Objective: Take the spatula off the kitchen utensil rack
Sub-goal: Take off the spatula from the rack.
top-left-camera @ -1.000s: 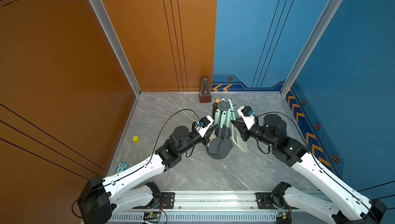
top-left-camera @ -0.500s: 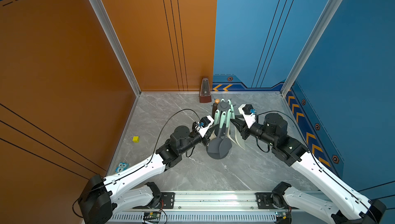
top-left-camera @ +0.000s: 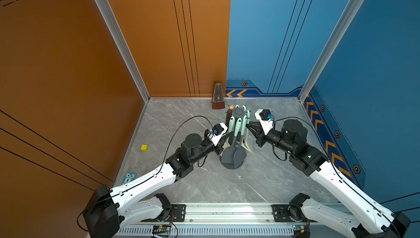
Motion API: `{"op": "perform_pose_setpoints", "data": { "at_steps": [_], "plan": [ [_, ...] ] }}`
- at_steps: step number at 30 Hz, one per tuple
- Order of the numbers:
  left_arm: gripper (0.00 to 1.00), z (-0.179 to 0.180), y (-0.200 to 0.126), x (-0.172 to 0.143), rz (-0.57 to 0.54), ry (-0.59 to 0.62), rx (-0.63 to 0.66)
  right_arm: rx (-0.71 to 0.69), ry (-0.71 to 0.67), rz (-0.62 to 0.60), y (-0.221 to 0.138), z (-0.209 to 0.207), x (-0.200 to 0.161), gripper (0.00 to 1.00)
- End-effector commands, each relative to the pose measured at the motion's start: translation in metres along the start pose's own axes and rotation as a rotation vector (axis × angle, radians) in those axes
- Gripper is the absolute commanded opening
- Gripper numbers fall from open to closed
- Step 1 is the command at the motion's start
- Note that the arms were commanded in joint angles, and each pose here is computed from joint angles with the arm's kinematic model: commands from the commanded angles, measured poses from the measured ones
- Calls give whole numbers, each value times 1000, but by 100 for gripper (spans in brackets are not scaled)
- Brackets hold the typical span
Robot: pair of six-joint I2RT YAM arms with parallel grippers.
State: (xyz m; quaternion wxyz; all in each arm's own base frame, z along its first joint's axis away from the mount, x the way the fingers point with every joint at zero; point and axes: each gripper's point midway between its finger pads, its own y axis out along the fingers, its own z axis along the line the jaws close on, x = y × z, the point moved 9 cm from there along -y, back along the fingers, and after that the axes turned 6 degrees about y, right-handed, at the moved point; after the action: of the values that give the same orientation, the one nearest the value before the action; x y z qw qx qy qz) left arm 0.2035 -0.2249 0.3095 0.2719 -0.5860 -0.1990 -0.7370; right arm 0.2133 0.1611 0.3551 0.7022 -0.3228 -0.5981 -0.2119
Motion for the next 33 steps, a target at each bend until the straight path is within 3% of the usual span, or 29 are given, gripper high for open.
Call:
{"op": "perform_pose_setpoints", "data": {
  "at_steps": [1, 10, 19, 33],
  "plan": [
    [23, 2, 0, -2, -7, -12, 0, -22, 8, -60, -5, -4, 7, 0],
    [21, 1, 0, -3, -4, -21, -1, -100, -21, -123, -20, -7, 13, 0],
    [21, 1, 1, -3, -6, -29, -6, -321, -41, -202, -37, -22, 21, 0],
    [21, 0, -1, -4, -4, -26, -8, -575, 105, -126, -37, -71, 18, 0]
  ]
}}
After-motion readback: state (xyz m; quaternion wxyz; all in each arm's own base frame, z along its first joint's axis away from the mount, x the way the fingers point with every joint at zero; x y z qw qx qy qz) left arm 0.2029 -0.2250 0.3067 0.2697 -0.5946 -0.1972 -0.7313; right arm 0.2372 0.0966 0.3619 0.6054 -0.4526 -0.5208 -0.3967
